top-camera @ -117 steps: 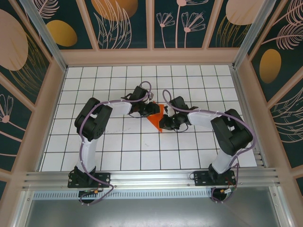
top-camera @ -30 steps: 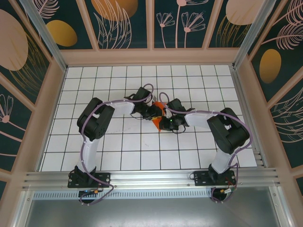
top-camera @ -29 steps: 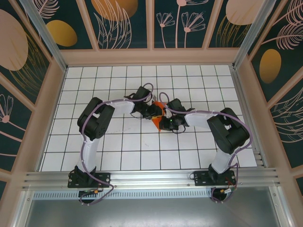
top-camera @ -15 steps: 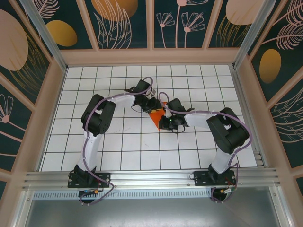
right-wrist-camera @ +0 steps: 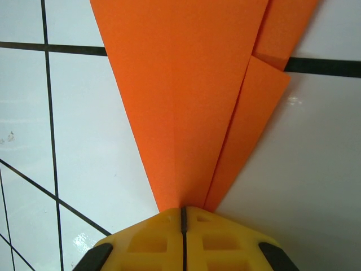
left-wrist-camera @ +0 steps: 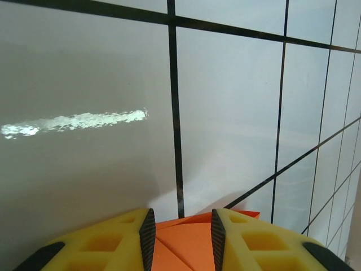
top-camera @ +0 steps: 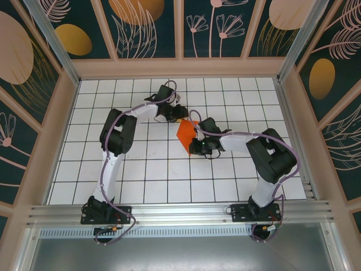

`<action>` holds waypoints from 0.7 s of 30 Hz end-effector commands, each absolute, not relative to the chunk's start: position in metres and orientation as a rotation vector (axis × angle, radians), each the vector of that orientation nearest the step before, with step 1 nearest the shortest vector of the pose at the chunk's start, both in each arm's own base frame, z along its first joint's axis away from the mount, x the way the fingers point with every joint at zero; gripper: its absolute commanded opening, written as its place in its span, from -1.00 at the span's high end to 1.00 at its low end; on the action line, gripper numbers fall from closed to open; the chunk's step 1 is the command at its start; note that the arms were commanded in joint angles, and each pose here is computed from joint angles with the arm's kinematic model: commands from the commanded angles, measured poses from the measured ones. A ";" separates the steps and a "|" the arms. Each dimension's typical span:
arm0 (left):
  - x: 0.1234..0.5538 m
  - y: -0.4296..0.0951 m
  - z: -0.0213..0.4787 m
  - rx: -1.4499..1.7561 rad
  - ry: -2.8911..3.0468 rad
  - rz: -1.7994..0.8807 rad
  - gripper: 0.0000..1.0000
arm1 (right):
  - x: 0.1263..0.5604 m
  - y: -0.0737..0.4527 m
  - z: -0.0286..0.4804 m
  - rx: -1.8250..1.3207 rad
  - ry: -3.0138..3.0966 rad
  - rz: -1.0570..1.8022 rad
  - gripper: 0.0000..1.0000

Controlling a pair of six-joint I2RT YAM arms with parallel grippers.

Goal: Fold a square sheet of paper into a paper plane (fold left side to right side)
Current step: Fourth fold the wing at the center of the table.

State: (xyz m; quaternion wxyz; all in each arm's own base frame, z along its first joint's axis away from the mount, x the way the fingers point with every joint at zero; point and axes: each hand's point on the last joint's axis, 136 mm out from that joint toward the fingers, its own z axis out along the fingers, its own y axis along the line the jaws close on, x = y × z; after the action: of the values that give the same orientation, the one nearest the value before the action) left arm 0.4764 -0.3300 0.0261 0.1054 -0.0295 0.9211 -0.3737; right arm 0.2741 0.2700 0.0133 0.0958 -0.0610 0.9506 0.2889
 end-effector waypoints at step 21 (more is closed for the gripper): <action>0.488 -0.252 0.145 -0.054 2.417 -0.952 0.02 | 0.299 0.256 0.109 -0.169 2.564 0.907 0.37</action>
State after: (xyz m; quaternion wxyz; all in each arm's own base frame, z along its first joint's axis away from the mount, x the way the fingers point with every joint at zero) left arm 0.5011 -0.2502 0.1133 0.2329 -0.0423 0.9121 -0.3347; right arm 0.2808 0.2609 0.0629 0.1406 -0.0596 0.9400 0.3049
